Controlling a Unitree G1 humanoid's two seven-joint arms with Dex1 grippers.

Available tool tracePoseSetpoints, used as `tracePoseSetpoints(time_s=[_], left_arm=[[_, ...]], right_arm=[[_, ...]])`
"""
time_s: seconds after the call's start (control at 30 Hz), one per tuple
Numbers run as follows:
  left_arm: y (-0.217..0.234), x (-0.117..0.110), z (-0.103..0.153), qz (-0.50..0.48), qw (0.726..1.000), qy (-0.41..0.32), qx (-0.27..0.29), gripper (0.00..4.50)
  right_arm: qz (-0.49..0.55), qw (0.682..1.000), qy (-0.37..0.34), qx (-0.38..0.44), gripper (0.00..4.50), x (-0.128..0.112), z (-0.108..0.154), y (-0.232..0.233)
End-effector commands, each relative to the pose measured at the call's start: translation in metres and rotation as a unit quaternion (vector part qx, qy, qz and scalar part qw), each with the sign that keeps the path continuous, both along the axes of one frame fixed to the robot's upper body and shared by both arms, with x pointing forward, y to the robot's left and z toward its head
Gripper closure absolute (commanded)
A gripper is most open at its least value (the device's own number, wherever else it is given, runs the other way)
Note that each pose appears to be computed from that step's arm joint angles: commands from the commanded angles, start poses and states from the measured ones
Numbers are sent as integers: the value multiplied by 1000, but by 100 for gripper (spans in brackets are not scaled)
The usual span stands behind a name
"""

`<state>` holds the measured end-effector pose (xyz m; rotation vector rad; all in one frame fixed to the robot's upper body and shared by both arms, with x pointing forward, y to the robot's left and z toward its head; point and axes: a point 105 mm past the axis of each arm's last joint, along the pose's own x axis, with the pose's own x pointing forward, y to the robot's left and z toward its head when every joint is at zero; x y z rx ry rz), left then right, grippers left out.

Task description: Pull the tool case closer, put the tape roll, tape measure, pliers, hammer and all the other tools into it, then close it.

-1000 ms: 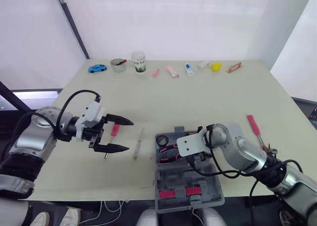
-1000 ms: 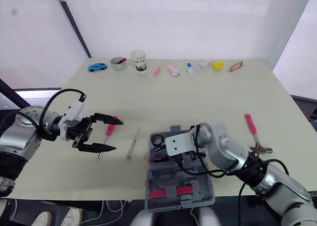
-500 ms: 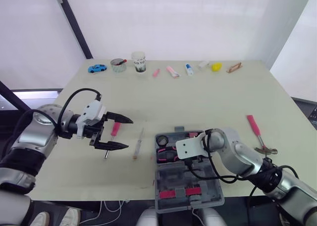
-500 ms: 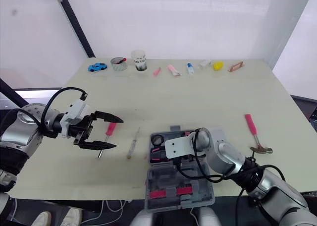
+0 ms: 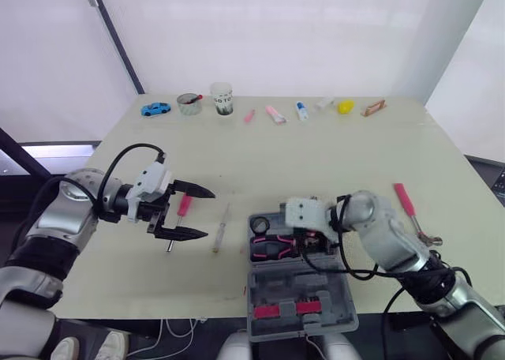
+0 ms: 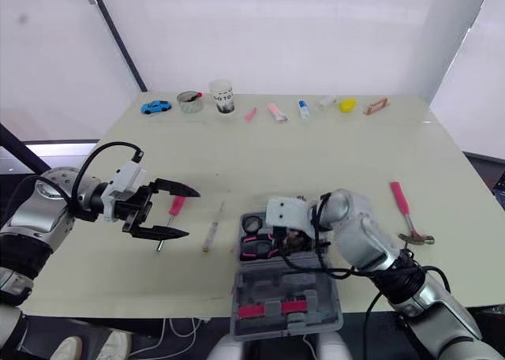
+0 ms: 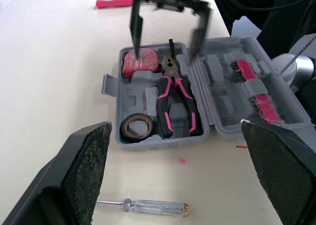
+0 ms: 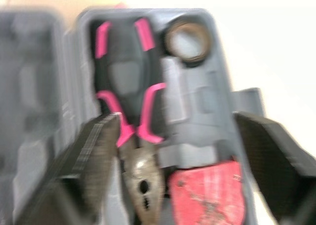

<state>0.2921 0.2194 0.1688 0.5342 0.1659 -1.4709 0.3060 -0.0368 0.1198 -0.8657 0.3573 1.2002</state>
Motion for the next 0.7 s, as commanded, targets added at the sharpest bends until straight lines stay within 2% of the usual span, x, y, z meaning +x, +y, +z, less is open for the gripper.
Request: tracePoseSetpoints(time_s=[0.03,0.13,0.2,0.4,0.57,0.7], left_arm=[[-2,-3,8,-30,999,-13,-3,0],[-3,-2,8,-30,999,-15,-5,0],[-4,-1,8,-31,999,-16,-5,0],[-6,0,7,-32,999,-18,-6,0],[-8,0,6,-36,999,-17,-9,0],[-8,1,6,-35,999,-17,-8,0]], right_arm=[[-3,996,-6,89,218,3,16,5],[5,992,-1,129,382,1,13,10],[11,987,7,160,448,-2,8,13],[-10,980,22,196,448,-1,-10,12],[-38,983,53,173,448,-2,-46,5],[-42,984,75,158,448,-5,-62,2]])
